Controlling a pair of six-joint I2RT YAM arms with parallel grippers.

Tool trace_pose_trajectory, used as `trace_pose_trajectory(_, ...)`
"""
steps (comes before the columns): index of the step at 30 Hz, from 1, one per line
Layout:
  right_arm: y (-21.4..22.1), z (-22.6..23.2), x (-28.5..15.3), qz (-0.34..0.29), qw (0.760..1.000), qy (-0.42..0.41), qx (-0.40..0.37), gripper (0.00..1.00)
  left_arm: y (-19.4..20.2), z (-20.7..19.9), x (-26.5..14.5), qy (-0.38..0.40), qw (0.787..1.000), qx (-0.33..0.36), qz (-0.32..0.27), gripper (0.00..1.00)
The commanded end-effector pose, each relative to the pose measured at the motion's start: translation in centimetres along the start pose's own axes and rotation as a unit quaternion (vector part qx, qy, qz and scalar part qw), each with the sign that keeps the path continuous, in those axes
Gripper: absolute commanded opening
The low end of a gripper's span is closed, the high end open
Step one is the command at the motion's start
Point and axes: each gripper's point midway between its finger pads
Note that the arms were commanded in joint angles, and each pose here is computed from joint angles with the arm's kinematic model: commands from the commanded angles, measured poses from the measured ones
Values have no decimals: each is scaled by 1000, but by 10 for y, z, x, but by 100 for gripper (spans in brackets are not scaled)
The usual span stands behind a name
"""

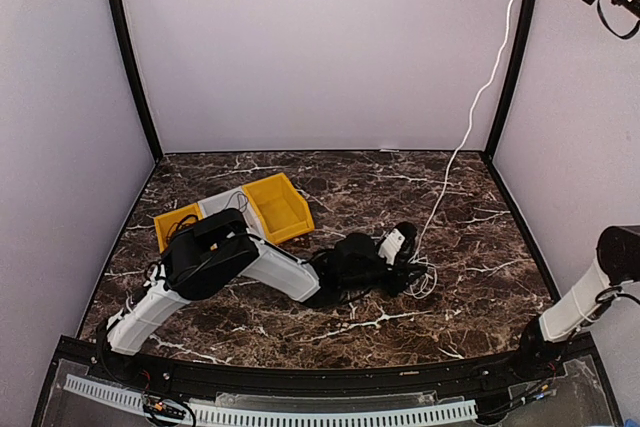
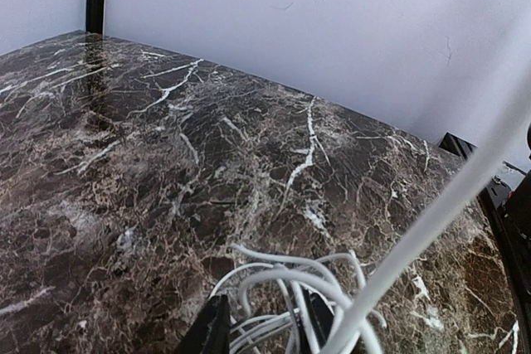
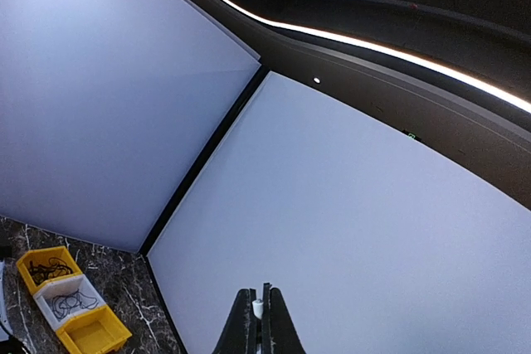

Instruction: Untangle the cables

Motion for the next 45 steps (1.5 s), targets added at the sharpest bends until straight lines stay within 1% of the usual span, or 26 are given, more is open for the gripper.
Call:
trace_pose_trajectory(1,15,-12,5,-2,1000,-5,29,0,8,-1,-8,11,1000,-23,11,32)
trace_pose_trajectory(5,5,-20,0,-9,1000,13,20,0,17,2,-14,6,999,-32,23,38)
trace_pose_trajectory(6,6,-20,-1,-8,1000,12,20,0,7,-1,-17,9,999,-30,9,38)
trace_pose_trajectory(7,10,-19,-1,-3,1000,11,21,0,15,0,-24,7,999,-31,16,38)
trace_pose_trajectory(8,20,-19,-1,7,999,10,29,0,-4,-5,-30,11,1000,-26,-9,37)
trace_pose_trajectory(9,33,-18,-1,20,999,11,38,0,3,-3,-38,4,1000,-27,-4,36)
trace_pose_trajectory(10,65,-18,0,46,997,13,66,0,-18,-7,-46,7,999,-23,-28,35)
trace_pose_trajectory(11,94,-14,-2,70,994,17,86,0,-12,-5,-56,-3,999,-23,-23,35)
trace_pose_trajectory(13,153,1,-11,123,985,26,121,0,-27,-6,-73,-13,999,-18,-38,33)
trace_pose_trajectory(16,239,42,-38,207,964,37,162,0,-46,-9,-95,-25,998,-11,-48,33)
trace_pose_trajectory(19,312,86,-71,288,937,50,189,0,-51,-13,-104,-25,999,-8,-31,33)
trace_pose_trajectory(24,392,135,-132,405,890,87,189,0,-45,-22,-108,-6,1000,-4,9,33)
trace_pose_trajectory(27,426,153,-163,457,864,98,186,0,-42,-24,-108,0,1000,-2,27,34)
trace_pose_trajectory(28,437,159,-170,475,856,94,181,5,-44,-25,-106,0,1000,-2,27,35)
trace_pose_trajectory(29,445,166,-176,491,849,83,177,15,-42,-24,-106,-2,1000,-3,31,36)
trace_pose_trajectory(30,450,171,-180,502,844,68,173,30,-44,-23,-105,-4,1000,-3,30,37)
trace_pose_trajectory(31,451,179,-181,509,841,45,177,42,-46,-22,-104,-6,1000,-3,29,37)
trace_pose_trajectory(33,446,194,-176,502,844,-5,191,59,-48,-20,-102,-13,999,-5,29,40)
trace_pose_trajectory(34,440,204,-171,492,848,-34,195,65,-49,-20,-102,-15,999,-6,30,43)
trace_pose_trajectory(36,434,226,-162,480,851,-89,194,70,-49,-17,-102,-21,999,-10,32,48)
trace_pose_trajectory(39,435,270,-148,478,843,-173,178,70,-50,-17,-104,-24,999,-19,34,53)
trace_pose_trajectory(41,440,300,-142,479,831,-218,181,69,-52,-18,-106,-25,999,-25,31,55)
trace_pose_trajectory(45,450,338,-128,466,815,-265,218,68,-57,-20,-112,-21,999,-36,22,58)
Point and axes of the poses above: each gripper's point midway between its finger pads, its own x axis out along the fingers, its own z axis along the line the jaws close on, y = z × x
